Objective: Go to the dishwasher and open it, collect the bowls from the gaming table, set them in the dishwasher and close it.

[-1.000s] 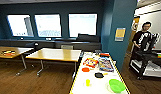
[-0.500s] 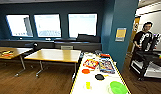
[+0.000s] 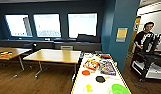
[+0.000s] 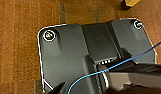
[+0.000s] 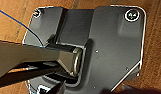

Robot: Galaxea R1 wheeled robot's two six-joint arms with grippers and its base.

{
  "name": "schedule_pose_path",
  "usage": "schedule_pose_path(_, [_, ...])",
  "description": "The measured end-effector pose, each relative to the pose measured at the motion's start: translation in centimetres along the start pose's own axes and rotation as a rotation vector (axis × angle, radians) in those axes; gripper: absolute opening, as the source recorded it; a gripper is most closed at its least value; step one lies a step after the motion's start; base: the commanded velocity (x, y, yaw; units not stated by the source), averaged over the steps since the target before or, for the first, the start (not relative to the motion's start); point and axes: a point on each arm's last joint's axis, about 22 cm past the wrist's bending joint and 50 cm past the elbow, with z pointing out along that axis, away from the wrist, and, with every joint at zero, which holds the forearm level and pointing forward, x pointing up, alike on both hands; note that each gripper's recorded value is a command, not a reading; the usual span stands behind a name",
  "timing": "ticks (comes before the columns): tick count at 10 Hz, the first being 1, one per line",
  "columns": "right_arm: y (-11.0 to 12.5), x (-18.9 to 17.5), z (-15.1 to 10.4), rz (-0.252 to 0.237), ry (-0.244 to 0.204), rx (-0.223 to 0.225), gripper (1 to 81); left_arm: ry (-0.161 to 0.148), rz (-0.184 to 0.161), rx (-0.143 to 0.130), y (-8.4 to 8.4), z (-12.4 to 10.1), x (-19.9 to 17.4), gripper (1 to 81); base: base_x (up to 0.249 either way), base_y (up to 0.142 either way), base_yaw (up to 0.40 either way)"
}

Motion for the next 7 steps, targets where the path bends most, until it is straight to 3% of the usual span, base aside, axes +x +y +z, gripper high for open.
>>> schedule_pose_path(3, [-0.05, 0.01, 0.01, 0.0, 0.0, 0.001, 81.1, 0.0, 0.0, 0.0, 0.0, 0.0, 0.0, 81.1, 0.078, 0.0, 0.0])
schedule_pose_path(7, [-0.64, 0.19, 0.18, 0.002, 0.004, 0.007, 81.1, 0.004, 0.001, 0.0, -0.03, 0.01, 0.29, 81.1, 0.0, 0.0, 0.0])
